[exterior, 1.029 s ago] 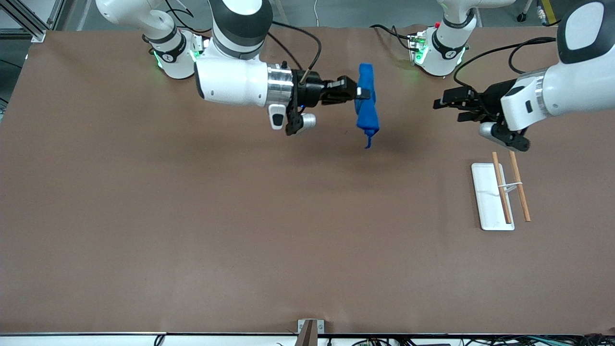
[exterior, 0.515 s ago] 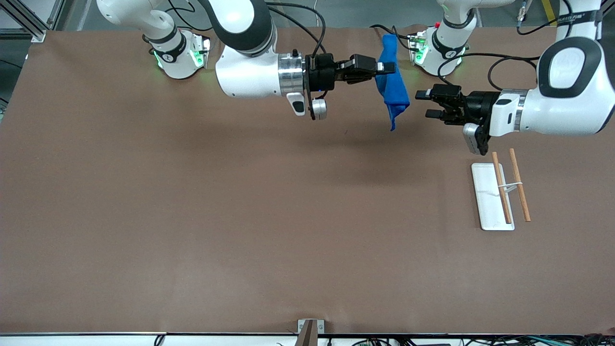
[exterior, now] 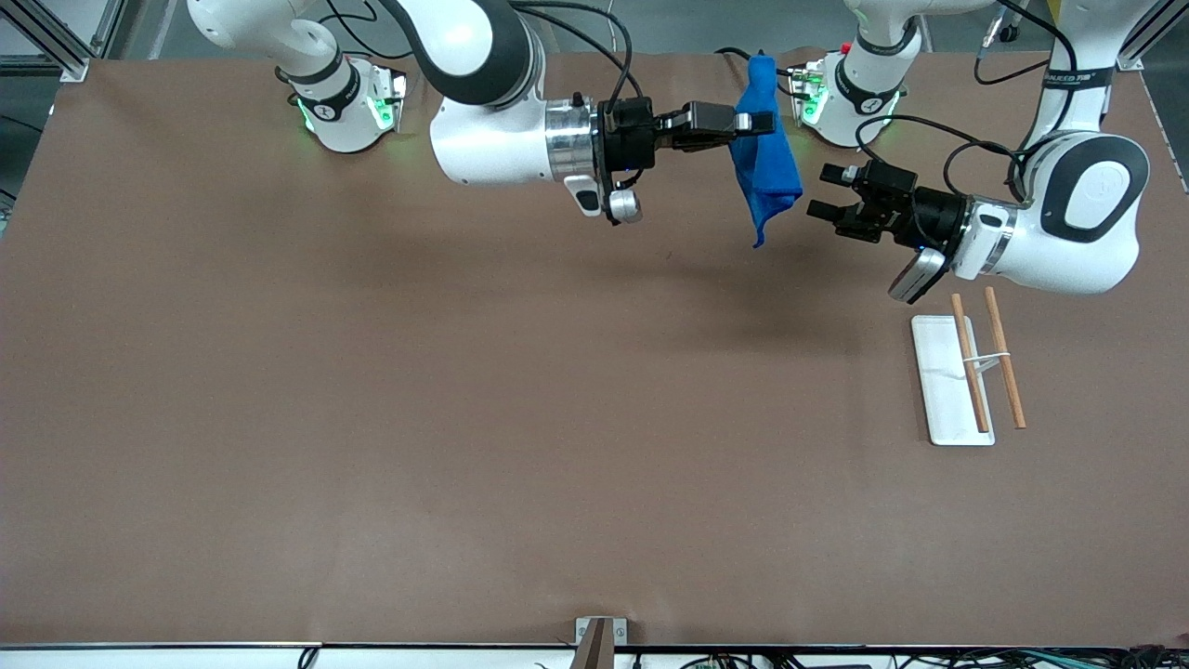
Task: Right arm passes towel to left arm to hang
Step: 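Grasp the hanging towel with the left gripper beside the right gripper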
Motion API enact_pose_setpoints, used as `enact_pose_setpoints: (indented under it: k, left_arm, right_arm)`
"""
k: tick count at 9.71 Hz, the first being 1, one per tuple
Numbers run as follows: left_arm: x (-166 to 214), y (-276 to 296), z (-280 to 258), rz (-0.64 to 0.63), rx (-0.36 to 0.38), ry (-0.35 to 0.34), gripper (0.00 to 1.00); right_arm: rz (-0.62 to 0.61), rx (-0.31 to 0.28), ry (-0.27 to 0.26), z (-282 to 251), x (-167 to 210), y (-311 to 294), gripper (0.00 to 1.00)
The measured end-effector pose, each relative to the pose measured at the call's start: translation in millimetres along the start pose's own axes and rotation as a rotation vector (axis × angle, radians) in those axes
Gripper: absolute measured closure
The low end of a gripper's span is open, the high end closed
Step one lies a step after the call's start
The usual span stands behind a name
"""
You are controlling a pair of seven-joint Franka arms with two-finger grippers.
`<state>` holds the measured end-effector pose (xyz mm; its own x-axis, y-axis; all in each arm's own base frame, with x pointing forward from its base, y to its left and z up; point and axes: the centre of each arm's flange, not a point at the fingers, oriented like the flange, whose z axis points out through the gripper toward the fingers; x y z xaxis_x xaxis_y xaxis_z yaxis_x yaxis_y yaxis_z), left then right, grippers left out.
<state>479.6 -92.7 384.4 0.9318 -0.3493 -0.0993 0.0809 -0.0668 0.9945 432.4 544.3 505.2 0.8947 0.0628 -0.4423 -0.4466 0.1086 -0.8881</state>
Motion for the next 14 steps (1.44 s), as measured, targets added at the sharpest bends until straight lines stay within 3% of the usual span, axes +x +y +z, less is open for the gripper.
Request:
enact_pose_setpoints:
  k: [2, 4, 7, 10, 12, 13, 14]
  left_arm:
    - [-8, -15, 9, 0.038, -0.101, 0.057, 0.01]
    - [-22, -32, 20, 0.101, -0.213, 0.152, 0.02]
    - [-39, -52, 37, 0.179, -0.275, 0.218, 0.04]
    - [-31, -49, 53, 0.236, -0.354, 0.303, 0.05]
    - [-29, -47, 57, 0.241, -0.367, 0.313, 0.07]
    - [-30, -49, 59, 0.239, -0.367, 0.311, 0.16]
    - [-31, -50, 60, 0.242, -0.367, 0.312, 0.35]
  right_arm:
    - [0.016, 0.014, -0.001, 3, -1, 2, 0.97]
    - [0.063, 0.071, 0.008, 7, 3, 2, 0.97]
    - [0.078, 0.087, -0.005, 19, 3, 5, 0.97]
    - [0.093, 0.091, -0.012, 26, 1, 12, 0.97]
    - [0.092, 0.092, -0.014, 27, 0, 11, 0.97]
    - [0.092, 0.092, -0.014, 27, 0, 11, 0.97]
    - [0.092, 0.091, -0.015, 28, -1, 12, 0.97]
